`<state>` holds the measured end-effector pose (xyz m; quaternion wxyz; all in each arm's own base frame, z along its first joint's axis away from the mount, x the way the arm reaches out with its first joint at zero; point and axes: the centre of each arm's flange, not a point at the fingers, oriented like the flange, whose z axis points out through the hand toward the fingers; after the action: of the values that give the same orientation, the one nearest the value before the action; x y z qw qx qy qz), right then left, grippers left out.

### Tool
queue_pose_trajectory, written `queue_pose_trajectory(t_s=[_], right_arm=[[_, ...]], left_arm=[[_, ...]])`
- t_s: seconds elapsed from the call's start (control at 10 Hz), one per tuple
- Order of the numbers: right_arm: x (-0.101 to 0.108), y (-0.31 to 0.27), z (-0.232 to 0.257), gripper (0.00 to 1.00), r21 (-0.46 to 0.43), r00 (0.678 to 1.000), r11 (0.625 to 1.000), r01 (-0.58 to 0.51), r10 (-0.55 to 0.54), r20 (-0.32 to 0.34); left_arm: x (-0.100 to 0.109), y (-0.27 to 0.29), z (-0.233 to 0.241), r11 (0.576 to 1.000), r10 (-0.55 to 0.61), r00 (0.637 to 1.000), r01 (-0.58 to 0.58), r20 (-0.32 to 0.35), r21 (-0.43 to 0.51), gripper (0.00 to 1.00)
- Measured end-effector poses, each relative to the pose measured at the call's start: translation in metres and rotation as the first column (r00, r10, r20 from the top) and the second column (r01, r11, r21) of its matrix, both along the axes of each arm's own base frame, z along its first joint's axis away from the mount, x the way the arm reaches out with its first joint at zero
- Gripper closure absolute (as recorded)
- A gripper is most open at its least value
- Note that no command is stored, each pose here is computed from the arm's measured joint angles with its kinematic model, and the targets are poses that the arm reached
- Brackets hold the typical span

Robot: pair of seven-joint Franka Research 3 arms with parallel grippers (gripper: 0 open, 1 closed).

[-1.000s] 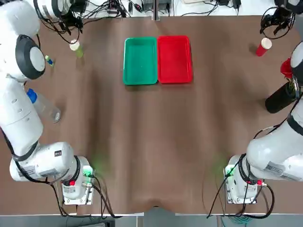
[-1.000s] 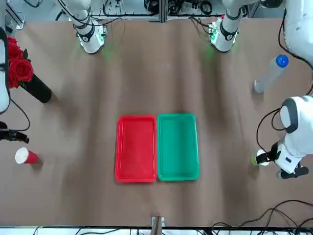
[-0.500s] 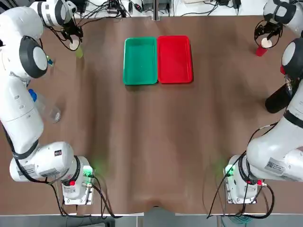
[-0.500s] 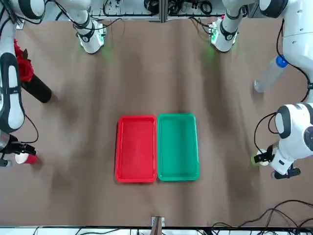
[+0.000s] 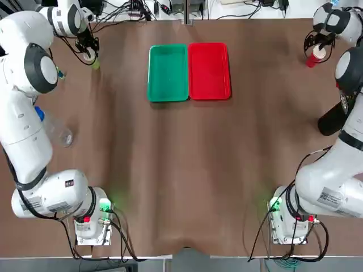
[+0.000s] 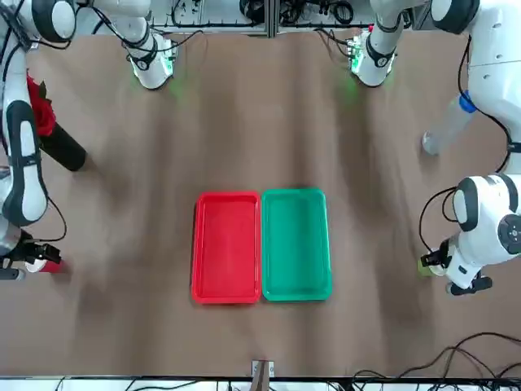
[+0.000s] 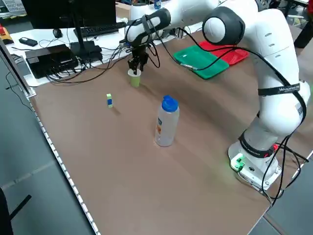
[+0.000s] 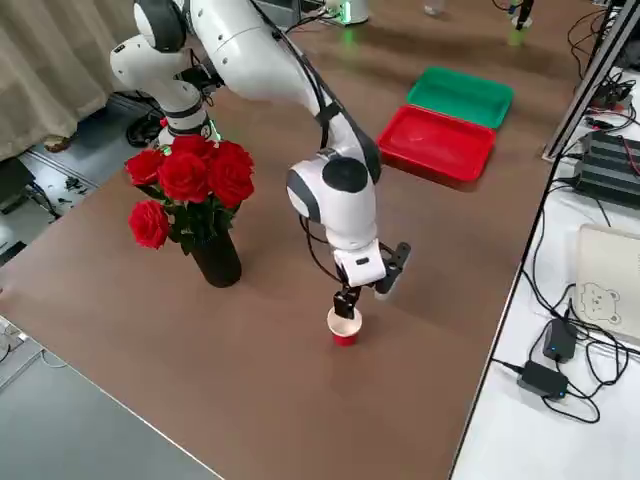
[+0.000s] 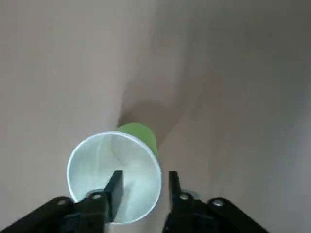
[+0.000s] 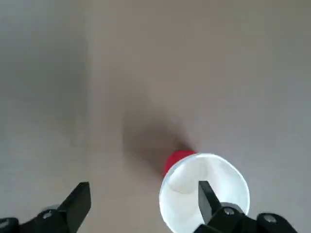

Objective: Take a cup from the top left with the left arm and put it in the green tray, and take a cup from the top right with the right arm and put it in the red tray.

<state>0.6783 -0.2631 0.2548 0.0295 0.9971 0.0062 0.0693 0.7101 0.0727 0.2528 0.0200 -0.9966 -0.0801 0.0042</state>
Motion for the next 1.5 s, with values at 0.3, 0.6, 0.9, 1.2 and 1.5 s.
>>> queue_pose_trajectory(t_s=[0.3, 0.6, 0.9, 1.2, 1.5], right_arm=[[-0.002, -0.001, -0.013, 0.30, 0.003, 1.000, 1.000, -0.008, 0.008, -0.015], [-0.003, -0.003, -0.015, 0.59, -0.002, 0.999, 0.999, -0.048, 0.048, -0.020], [-0.005, -0.015, -0.012, 0.97, -0.018, 0.990, 0.990, -0.138, 0.138, -0.022], [0.000, 0.004, -0.008, 0.97, 0.031, 0.991, 0.992, -0.123, 0.125, -0.058], [0.019, 0.075, 0.050, 0.97, 0.102, 0.996, 0.994, 0.036, -0.028, -0.080]], left_arm=[[0.002, 0.000, 0.002, 1.000, 0.000, 1.000, 0.000, 0.006, 0.000, 0.98], [0.006, 0.000, 0.049, 1.000, 0.010, 0.999, -0.010, 0.039, 0.009, 0.98], [-0.006, -0.077, 0.131, 0.992, 0.105, 0.994, -0.103, 0.030, -0.068, 0.98], [-0.031, -0.222, 0.160, 0.971, 0.215, 0.977, -0.213, 0.003, -0.106, 0.98], [-0.075, -0.357, 0.144, 0.956, 0.276, 0.961, -0.278, -0.034, -0.092, 0.98]])
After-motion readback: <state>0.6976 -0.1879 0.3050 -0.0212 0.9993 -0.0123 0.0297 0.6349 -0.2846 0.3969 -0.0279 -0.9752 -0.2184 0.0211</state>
